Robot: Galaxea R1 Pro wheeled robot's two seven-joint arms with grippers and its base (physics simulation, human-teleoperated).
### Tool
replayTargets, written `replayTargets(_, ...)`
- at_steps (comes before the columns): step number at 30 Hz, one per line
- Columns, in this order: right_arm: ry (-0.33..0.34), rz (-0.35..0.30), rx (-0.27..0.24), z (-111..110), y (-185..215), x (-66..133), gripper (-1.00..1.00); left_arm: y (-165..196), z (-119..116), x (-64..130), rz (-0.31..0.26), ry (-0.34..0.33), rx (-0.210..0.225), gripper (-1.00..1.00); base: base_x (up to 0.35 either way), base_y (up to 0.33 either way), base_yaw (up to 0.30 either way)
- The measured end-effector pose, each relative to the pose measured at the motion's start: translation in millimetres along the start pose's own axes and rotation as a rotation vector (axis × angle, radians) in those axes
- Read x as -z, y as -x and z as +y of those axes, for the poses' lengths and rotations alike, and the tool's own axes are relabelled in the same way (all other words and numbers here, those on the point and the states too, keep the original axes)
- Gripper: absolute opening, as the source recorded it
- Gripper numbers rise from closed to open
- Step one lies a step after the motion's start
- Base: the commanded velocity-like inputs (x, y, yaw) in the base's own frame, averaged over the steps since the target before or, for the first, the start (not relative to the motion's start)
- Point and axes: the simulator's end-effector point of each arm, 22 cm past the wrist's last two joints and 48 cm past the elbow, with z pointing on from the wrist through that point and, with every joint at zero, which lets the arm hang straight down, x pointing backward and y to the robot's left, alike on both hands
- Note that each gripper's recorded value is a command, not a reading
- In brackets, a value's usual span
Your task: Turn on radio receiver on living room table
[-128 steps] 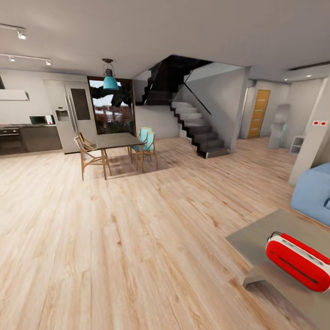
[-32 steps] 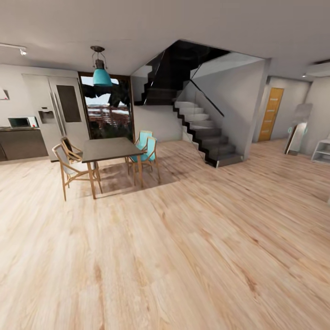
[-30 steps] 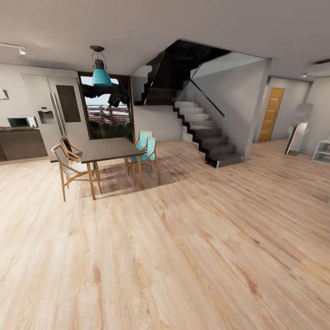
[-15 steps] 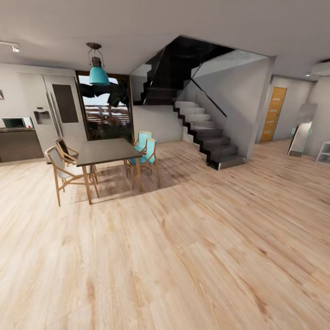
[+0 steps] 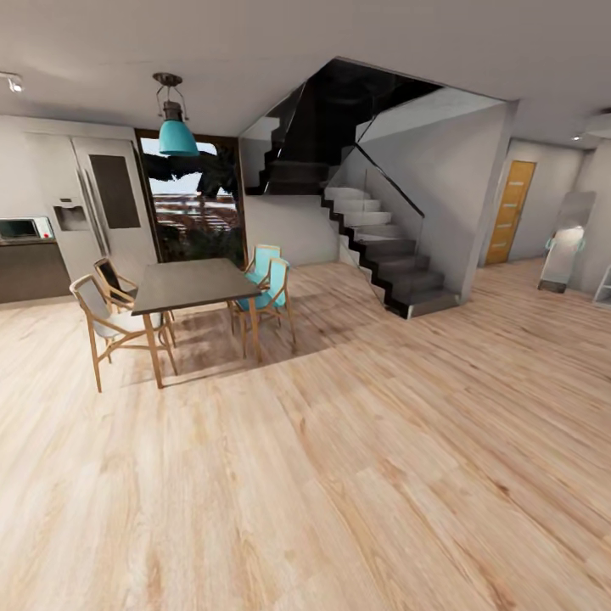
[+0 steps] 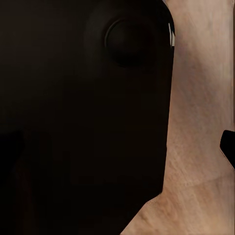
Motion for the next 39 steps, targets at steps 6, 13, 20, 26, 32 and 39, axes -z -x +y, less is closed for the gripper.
replayTargets(6,0.0,0.0,-0.001,0.0,0.0,0.0,1.0,0.0,0.0,0.0,0.0,0.0,0.0,1.0,0.323,0.0,0.0)
replayTargets(13,0.0,0.0,0.002,0.0,0.0,0.0,1.0,0.0,0.0,0.0,0.0,0.0,0.0,1.0,0.323,0.0,0.0)
replayTargets(20,0.0,0.0,0.001,0.0,0.0,0.0,1.0,0.0,0.0,0.0,0.0,0.0,0.0,1.0,0.322,0.0,0.0)
replayTargets(26,0.0,-0.001,0.002,0.0,0.3,0.0,1.0,-0.1,-0.7,0.0,0.0,-0.001,0.0,1.0,0.245,0.0,-0.123)
replayTargets(32,0.0,-0.001,0.0,0.0,0.2,0.0,1.0,-0.1,-0.8,0.0,0.0,-0.001,0.0,1.0,0.026,0.0,-0.271)
replayTargets(39,0.0,-0.002,-0.001,0.0,0.4,0.0,1.0,-0.2,-1.2,0.0,0.0,-0.002,0.0,1.0,0.001,0.0,-0.281)
